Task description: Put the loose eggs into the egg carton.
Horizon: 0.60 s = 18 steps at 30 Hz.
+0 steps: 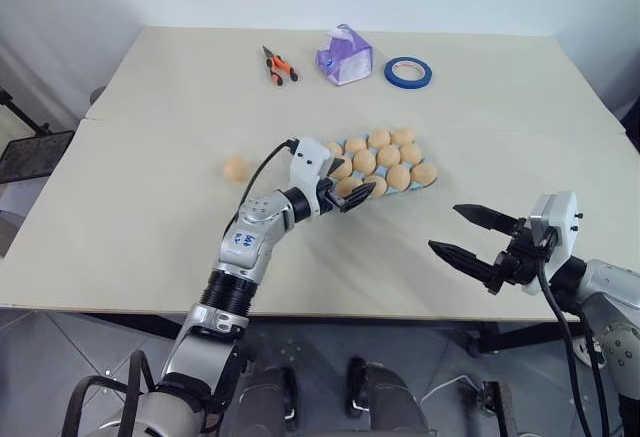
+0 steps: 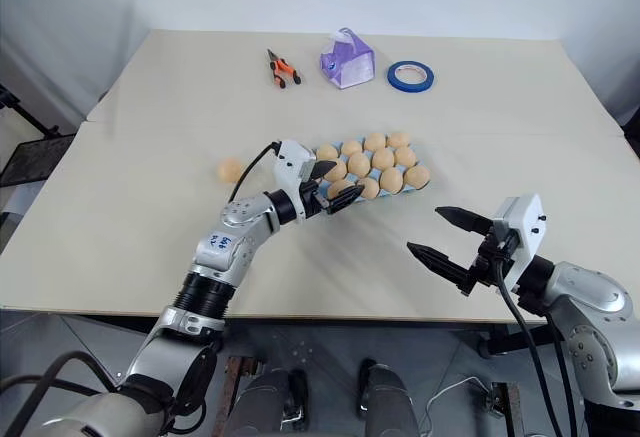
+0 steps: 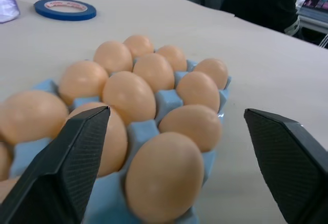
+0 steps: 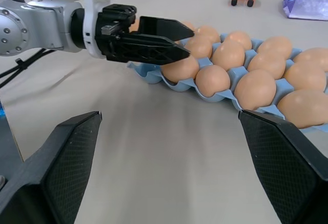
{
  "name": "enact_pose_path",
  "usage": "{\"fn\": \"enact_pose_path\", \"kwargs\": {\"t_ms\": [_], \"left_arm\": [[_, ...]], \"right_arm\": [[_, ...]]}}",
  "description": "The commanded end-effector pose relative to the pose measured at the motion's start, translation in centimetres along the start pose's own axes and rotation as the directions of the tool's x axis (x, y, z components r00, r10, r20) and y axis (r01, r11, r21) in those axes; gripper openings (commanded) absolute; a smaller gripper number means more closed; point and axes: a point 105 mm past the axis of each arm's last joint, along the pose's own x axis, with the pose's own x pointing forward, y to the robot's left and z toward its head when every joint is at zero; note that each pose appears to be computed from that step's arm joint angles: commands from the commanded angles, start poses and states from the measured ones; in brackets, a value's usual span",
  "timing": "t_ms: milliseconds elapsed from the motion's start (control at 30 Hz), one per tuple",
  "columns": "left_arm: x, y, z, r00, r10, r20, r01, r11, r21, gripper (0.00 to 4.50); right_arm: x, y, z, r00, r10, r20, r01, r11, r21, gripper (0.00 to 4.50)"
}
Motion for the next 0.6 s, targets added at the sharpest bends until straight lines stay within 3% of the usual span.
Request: {"fn": "enact_pose_path", "kwargs": {"t_ms": [33,300,600], "left_arm": [[-2.1,0.1,1.4,0.999,-0.01,0.036,0.009,0.999,0.045,4.48],[-10.1,1.7,-0.1,0.995,-0.048,-0.084,0.056,0.995,0.089,4.48],[-19.1,6.4,-1.8,0.969,0.075,-0.236,-0.053,0.994,0.097,4.48]], "right_arm": [[0.2,0.2,1.4,0.999,0.017,0.049,-0.015,0.999,-0.04,4.5],[0.8,-0.4,2.5,0.991,0.07,0.115,-0.063,0.996,-0.063,4.5],[1.7,-0.9,2.0,0.991,0.095,0.096,-0.091,0.994,-0.054,4.5]]}}
